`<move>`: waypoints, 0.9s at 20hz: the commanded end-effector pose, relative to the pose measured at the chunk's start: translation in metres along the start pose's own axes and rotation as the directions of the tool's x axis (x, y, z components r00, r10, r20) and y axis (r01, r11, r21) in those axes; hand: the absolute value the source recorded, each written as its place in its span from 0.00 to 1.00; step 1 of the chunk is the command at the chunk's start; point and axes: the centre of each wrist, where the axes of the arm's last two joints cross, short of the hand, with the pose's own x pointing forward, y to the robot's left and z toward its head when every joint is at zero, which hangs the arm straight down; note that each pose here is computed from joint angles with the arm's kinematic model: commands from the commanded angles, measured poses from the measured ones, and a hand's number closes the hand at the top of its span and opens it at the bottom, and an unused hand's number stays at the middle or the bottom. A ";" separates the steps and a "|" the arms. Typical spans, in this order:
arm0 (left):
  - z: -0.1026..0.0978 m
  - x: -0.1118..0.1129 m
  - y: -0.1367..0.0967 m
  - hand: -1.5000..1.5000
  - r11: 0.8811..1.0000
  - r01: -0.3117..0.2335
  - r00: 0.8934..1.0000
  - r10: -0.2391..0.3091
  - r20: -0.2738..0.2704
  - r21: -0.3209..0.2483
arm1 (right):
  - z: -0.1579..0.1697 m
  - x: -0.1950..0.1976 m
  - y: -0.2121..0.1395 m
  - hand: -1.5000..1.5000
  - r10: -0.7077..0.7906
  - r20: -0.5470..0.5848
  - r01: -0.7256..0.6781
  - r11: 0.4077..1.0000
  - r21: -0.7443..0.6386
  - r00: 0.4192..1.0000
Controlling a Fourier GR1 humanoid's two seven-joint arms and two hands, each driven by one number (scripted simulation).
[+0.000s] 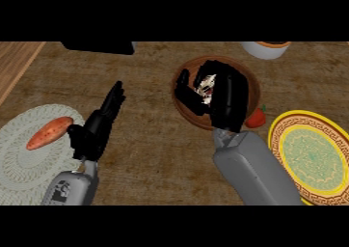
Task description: Pick the cupcake from the plate and place it in the bowl
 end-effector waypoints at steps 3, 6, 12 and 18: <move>0.000 -0.003 0.000 0.50 1.000 0.003 1.000 -0.003 -0.009 -0.011 | -0.032 0.073 0.008 1.00 0.092 -0.061 -0.098 0.989 -0.114 0.994; -0.002 -0.003 -0.007 0.50 1.000 -0.005 1.000 0.005 0.005 0.005 | -0.046 0.115 0.006 1.00 0.116 -0.116 -0.134 0.977 -0.164 0.986; -0.004 0.000 0.002 0.50 1.000 -0.007 1.000 0.007 0.018 0.005 | -0.065 0.172 0.006 1.00 0.178 -0.234 -0.228 0.950 -0.211 0.956; -0.001 -0.004 0.000 0.50 0.999 -0.002 1.000 0.002 0.001 0.040 | -0.090 0.163 0.024 1.00 0.369 -0.344 -0.445 0.878 -0.177 0.864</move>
